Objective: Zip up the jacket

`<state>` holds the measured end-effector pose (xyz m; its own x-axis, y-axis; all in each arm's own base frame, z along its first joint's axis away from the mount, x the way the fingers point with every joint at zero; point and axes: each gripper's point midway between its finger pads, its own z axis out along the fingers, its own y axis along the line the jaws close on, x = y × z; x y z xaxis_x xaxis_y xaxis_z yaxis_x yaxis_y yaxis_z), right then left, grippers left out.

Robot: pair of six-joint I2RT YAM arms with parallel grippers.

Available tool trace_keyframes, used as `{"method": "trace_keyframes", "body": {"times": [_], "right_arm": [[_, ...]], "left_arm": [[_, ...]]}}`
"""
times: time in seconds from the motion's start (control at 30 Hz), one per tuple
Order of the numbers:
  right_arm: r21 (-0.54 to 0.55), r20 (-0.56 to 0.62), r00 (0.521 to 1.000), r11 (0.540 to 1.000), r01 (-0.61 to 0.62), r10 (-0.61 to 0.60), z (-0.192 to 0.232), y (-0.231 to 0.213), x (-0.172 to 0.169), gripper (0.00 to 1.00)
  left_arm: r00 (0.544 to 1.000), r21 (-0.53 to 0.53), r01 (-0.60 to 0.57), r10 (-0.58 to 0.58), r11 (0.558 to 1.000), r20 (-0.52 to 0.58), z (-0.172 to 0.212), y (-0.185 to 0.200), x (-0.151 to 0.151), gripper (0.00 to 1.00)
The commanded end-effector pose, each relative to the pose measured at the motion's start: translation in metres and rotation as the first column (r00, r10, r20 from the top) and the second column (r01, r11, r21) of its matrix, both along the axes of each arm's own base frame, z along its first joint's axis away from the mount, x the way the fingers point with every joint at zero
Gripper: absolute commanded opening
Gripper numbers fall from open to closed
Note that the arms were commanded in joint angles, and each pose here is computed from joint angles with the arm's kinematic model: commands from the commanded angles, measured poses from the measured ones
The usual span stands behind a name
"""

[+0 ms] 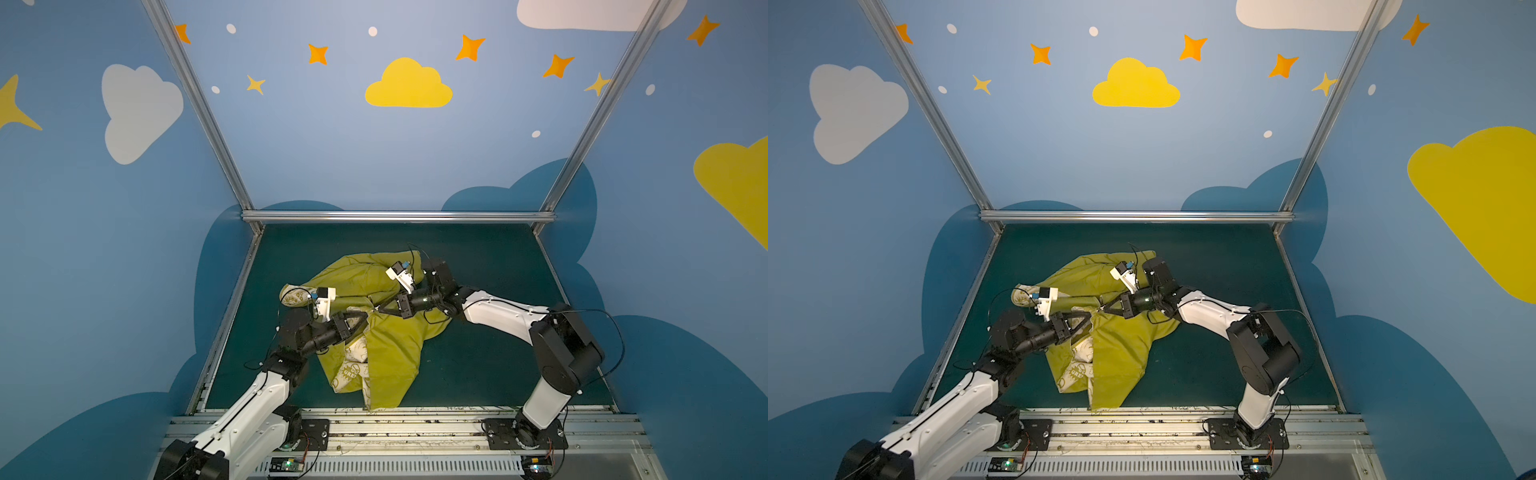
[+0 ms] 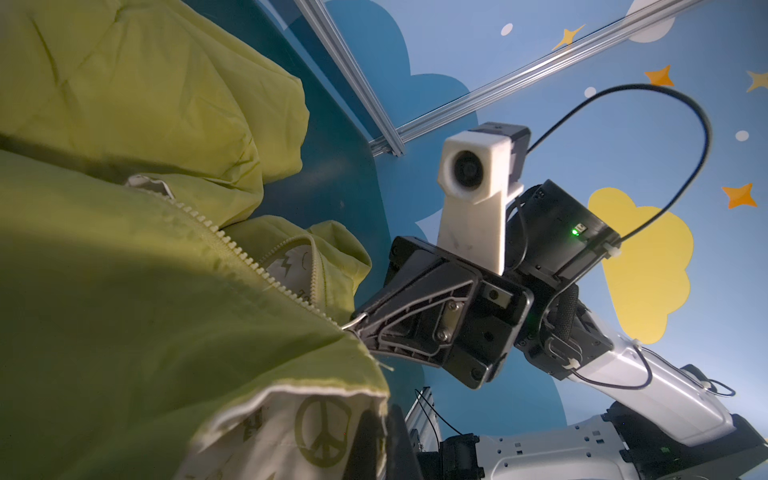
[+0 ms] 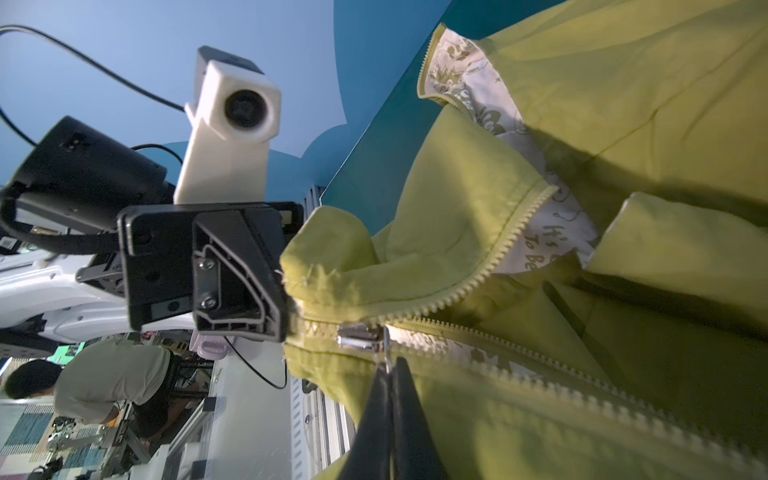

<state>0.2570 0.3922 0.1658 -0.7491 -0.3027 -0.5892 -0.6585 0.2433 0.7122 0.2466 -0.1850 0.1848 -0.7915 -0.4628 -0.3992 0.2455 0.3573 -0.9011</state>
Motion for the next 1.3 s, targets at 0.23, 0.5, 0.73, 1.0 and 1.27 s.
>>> {"method": "trace_keyframes", "body": {"times": [0.23, 0.5, 0.73, 1.0, 1.27], "right_arm": [[-0.148, 0.014, 0.993, 0.982, 0.120, -0.119, -0.029, -0.011, 0.028, 0.00], [-0.100, 0.071, 0.996, 0.994, 0.053, -0.046, 0.001, 0.001, 0.003, 0.00], [-0.111, 0.120, 0.993, 0.994, 0.024, -0.010, 0.011, 0.004, -0.012, 0.00], [-0.126, 0.143, 0.989, 0.991, 0.047, -0.029, 0.018, 0.003, -0.012, 0.00], [-0.211, 0.139, 0.986, 0.970, 0.122, -0.094, 0.001, -0.003, 0.008, 0.00]], "left_arm": [[0.998, 0.025, 0.001, -0.002, 1.000, 0.055, 0.007, 0.004, -0.007, 0.03], [1.000, 0.085, -0.005, 0.007, 0.996, -0.025, -0.012, 0.007, -0.008, 0.50], [1.000, 0.116, 0.011, -0.010, 0.993, -0.009, -0.009, 0.001, -0.007, 0.60], [0.997, 0.145, 0.072, -0.074, 0.987, 0.005, -0.009, -0.012, -0.013, 0.38], [1.000, 0.160, -0.007, 0.004, 0.987, 0.017, -0.015, 0.005, -0.026, 0.03]]}}
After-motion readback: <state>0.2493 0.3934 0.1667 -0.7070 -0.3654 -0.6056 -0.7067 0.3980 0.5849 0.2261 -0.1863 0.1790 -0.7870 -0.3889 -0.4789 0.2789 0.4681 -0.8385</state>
